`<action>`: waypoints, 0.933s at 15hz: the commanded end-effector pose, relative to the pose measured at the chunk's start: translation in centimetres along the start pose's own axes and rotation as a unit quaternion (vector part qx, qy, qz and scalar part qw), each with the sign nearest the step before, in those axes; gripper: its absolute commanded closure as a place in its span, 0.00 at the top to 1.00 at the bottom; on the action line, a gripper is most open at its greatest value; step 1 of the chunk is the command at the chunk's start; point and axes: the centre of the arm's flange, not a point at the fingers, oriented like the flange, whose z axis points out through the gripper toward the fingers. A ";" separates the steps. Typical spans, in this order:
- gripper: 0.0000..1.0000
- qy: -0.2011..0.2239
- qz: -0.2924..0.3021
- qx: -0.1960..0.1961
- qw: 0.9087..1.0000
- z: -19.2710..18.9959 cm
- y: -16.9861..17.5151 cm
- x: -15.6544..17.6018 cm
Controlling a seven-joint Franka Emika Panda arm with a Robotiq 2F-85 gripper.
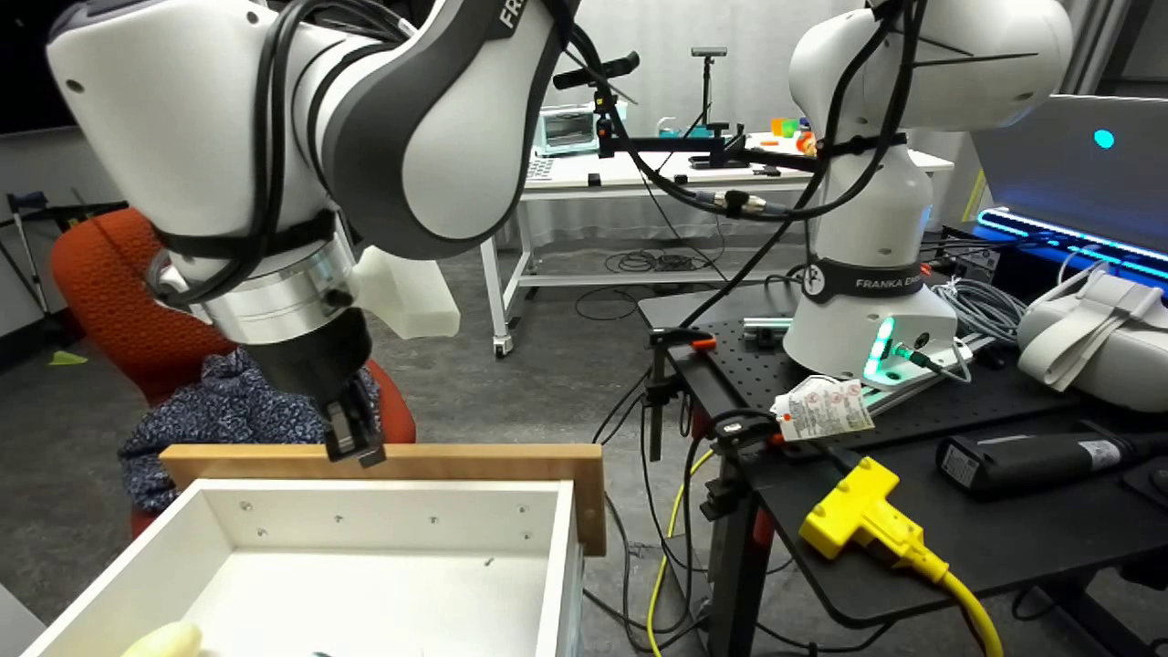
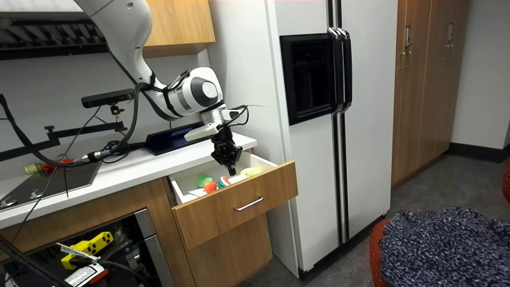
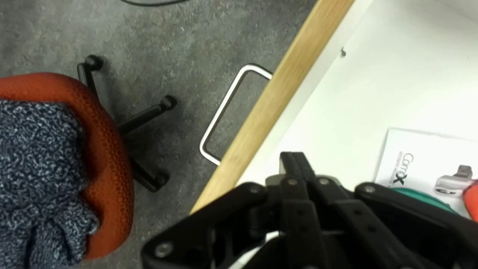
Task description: Open the drawer on the far right
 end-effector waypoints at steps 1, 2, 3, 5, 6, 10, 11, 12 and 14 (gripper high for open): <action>0.00 0.057 -0.024 -0.001 0.998 -0.3 0.3 -0.8; 0.00 0.066 -0.027 0.000 0.997 -0.3 0.2 -0.8; 0.00 0.072 -0.029 0.003 0.997 -0.3 0.2 -0.8; 0.00 0.076 -0.028 0.009 0.997 -0.2 0.2 -1.0; 0.00 0.075 -0.028 0.012 0.997 -0.1 0.2 -1.1; 0.00 0.056 -0.023 0.027 0.998 0.1 -0.1 -1.6; 0.00 0.050 -0.022 0.030 0.998 0.2 -0.2 -1.7; 0.00 0.047 -0.020 0.032 0.998 0.2 -0.2 -1.8; 0.00 0.051 -0.022 0.035 0.998 0.4 -0.3 -1.8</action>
